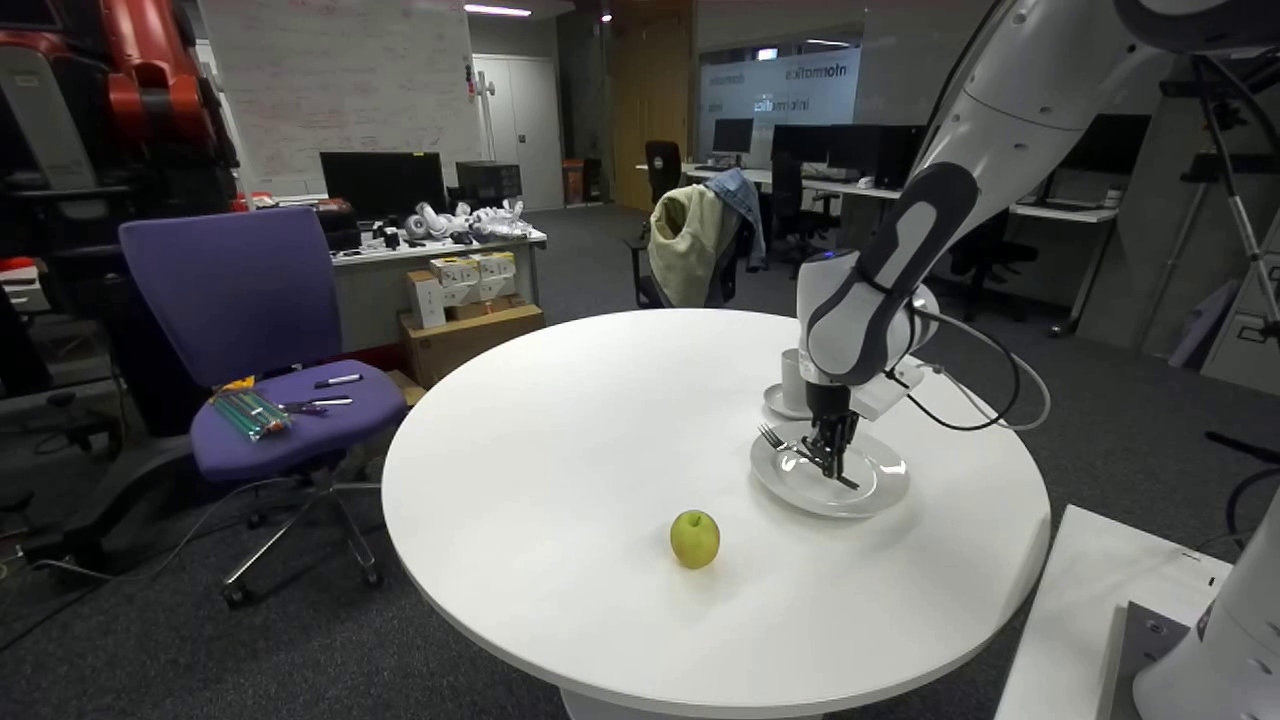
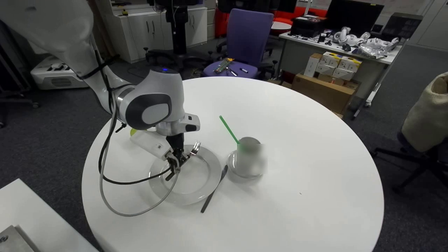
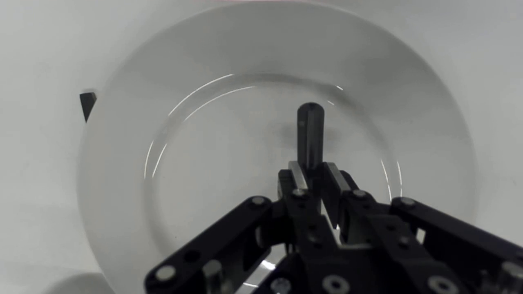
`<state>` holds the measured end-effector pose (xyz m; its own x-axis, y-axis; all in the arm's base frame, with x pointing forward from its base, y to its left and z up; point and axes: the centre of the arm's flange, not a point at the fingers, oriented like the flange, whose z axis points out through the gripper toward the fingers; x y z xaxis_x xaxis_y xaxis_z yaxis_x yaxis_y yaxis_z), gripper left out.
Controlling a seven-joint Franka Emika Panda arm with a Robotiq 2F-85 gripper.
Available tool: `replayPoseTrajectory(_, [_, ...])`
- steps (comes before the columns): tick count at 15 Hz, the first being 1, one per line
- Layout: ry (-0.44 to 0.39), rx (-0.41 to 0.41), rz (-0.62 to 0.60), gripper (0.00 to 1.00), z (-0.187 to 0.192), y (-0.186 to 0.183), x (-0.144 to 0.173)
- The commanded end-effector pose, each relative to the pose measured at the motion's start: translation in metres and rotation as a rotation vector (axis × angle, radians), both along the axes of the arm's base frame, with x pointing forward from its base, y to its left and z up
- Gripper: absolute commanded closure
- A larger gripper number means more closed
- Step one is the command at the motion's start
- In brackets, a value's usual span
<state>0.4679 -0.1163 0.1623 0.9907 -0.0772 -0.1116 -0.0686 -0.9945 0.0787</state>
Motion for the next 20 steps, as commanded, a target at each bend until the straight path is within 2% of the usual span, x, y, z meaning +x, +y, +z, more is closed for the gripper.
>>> replayPoseTrajectory(1, [0.023, 0.024, 0.006, 0.96, 0.002, -0.008, 0.007])
replayPoseTrajectory(20, [0.062, 0.029, -0.005, 0.96, -0.018, -0.007, 0.008])
